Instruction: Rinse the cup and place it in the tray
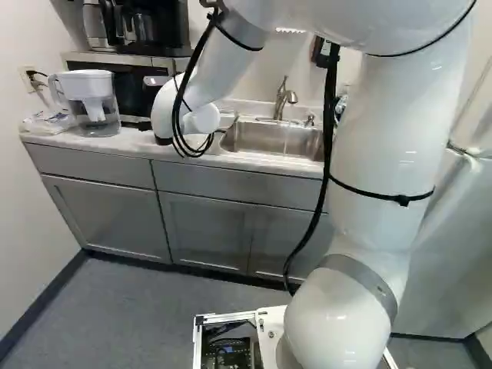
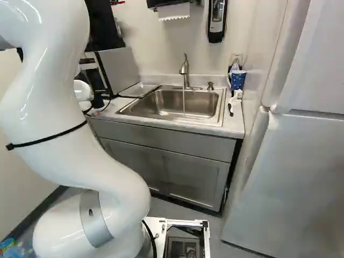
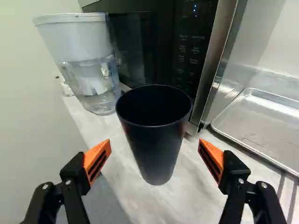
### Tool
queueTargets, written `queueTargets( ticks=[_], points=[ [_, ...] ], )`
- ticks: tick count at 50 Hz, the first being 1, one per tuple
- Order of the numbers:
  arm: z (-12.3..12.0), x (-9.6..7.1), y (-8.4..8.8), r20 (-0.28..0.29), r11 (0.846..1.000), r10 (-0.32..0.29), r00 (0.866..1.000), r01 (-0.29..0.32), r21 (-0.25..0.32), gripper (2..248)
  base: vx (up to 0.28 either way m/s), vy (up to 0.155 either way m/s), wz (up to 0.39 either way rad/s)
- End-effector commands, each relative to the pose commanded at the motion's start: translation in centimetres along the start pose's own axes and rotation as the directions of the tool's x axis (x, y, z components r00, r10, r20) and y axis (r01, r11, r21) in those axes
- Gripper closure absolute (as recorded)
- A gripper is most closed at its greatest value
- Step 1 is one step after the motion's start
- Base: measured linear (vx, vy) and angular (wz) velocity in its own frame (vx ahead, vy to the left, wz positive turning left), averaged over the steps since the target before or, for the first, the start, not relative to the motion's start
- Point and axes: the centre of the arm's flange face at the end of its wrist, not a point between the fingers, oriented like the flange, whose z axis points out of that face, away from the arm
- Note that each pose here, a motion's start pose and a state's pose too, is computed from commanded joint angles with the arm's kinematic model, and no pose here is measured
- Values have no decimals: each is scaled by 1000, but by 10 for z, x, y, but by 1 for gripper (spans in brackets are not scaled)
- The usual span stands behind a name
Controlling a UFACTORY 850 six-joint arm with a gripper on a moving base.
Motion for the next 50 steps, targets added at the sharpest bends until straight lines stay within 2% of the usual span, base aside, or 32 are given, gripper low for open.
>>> queueTargets(
  ticks=[12,47,48,50],
  points=[
    [2,-4,0,5,1000,0,1000,0,0,3,0,0,0],
    [18,0,-4,-1,1000,-2,1000,2,5,3,0,0,0],
    [18,0,-4,-1,1000,-2,1000,2,5,35,0,0,0],
    [18,0,-4,-1,1000,-2,1000,2,5,35,0,0,0]
  ],
)
